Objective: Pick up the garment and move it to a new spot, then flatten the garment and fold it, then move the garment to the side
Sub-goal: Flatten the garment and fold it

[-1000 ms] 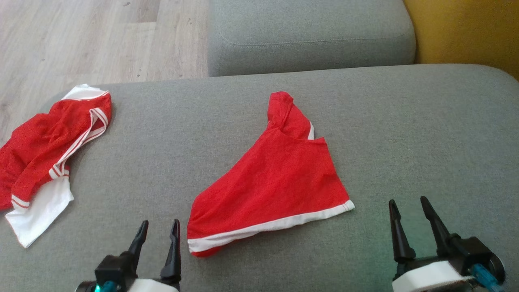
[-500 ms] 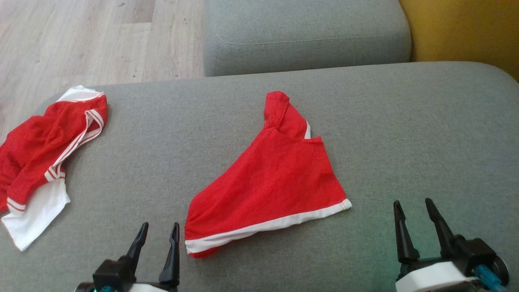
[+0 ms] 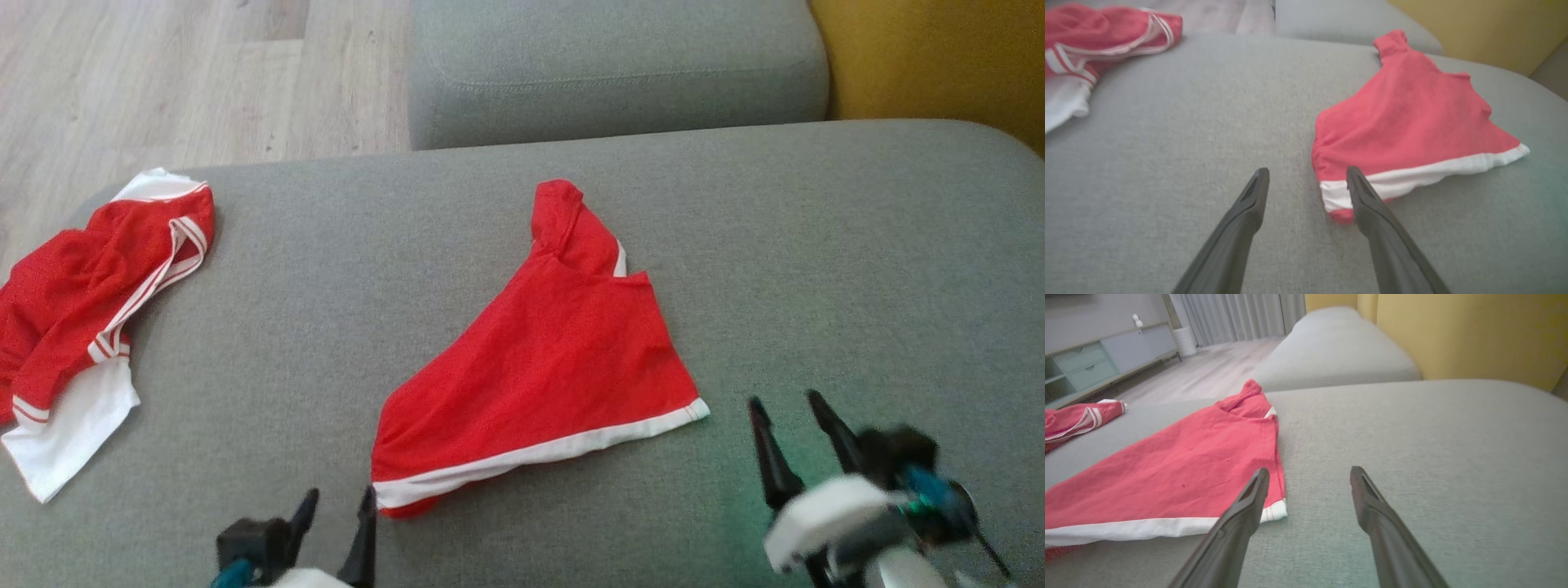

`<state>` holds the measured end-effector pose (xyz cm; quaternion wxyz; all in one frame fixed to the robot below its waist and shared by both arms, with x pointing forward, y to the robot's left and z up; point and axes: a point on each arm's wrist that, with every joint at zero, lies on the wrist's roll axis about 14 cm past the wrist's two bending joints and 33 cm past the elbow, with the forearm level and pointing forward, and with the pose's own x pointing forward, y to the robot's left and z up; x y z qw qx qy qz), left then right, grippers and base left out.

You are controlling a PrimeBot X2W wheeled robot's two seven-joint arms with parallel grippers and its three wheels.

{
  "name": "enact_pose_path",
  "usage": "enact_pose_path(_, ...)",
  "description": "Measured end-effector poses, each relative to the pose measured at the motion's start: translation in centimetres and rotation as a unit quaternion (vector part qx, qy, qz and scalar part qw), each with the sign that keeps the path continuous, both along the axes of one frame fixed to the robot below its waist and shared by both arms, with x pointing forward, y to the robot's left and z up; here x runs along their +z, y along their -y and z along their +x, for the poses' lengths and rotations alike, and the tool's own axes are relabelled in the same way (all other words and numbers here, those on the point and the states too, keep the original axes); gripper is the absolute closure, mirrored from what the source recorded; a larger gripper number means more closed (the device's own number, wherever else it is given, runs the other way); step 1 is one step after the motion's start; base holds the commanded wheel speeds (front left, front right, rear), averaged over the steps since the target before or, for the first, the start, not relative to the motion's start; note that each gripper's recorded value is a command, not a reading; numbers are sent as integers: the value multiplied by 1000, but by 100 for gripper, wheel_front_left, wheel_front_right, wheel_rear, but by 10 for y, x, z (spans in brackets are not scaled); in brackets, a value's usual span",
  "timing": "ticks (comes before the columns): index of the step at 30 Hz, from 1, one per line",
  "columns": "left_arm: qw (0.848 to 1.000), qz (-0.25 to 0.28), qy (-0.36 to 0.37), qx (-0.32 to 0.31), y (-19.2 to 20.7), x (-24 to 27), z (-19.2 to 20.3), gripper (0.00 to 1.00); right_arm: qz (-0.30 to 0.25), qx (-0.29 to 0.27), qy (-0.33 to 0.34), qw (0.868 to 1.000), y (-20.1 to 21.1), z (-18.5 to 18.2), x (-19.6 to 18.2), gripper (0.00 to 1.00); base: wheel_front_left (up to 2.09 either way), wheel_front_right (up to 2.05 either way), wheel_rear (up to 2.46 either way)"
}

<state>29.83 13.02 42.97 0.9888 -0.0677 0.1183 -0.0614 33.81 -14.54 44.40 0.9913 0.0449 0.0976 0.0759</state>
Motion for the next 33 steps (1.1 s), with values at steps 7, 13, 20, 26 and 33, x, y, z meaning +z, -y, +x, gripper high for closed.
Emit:
enact_pose_path(7,992,-25,-124,-17,10,-23,-7,0,-33,77,-139,987,-40,19,-25,0,0,0,0)
enact_pose_path(13,985,-49,-163,-14,10,-28,0,0,-68,100,-232,965,-41,12,-59,0,0,0,0)
enact_pose_path(20,981,-65,-183,-20,12,-29,10,0,-76,108,-240,962,-45,30,-60,0,0,0,0)
enact_pose_path(26,975,-72,-207,-37,21,-35,6,0,-80,112,-260,956,-45,26,-68,0,0,0,0)
enact_pose_path(33,972,-78,-218,-41,24,-40,10,0,-80,114,-263,955,-46,31,-71,0,0,0,0)
